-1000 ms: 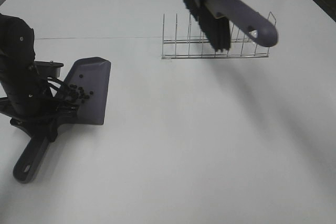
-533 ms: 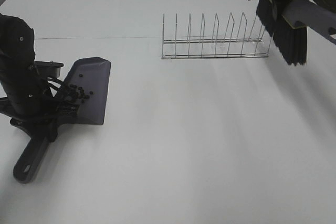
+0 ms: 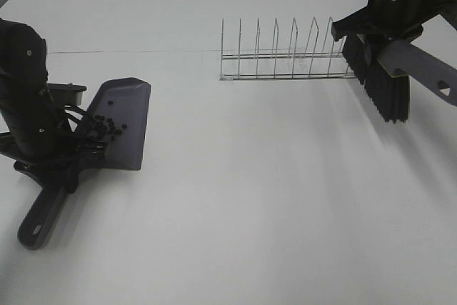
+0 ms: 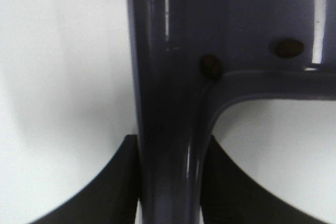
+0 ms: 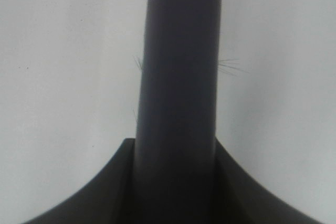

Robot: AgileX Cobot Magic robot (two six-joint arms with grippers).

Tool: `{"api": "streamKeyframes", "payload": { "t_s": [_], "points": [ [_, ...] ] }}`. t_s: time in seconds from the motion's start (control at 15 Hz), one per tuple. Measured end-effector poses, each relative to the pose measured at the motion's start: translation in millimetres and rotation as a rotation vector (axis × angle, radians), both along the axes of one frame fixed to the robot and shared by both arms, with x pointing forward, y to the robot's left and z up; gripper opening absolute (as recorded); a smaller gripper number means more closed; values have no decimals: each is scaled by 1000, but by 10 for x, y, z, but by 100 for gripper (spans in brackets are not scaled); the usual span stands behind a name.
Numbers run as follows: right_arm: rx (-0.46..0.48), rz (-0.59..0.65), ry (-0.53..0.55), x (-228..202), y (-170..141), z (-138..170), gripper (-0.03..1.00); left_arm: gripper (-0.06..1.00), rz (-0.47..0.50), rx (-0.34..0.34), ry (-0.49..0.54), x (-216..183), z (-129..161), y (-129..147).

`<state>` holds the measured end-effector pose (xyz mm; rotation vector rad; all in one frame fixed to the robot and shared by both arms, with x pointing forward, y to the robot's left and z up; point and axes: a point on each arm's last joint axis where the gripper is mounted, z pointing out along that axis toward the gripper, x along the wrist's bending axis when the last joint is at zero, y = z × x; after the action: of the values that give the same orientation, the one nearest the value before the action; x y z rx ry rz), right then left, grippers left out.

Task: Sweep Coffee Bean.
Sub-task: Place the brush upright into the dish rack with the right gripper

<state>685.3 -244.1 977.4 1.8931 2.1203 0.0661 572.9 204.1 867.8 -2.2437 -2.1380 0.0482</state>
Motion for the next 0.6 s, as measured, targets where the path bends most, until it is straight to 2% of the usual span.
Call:
{"api": "streamKeyframes", "payload": {
  "t_s": [0.27,0.6],
  "points": [
    [-24,-18,28,107,-70,-373,29,27,0,0,0,0,0,0],
    [-20,6,-20,208,-76,-559,29,27,0,-1,0,0,0,-1]
  ]
}}
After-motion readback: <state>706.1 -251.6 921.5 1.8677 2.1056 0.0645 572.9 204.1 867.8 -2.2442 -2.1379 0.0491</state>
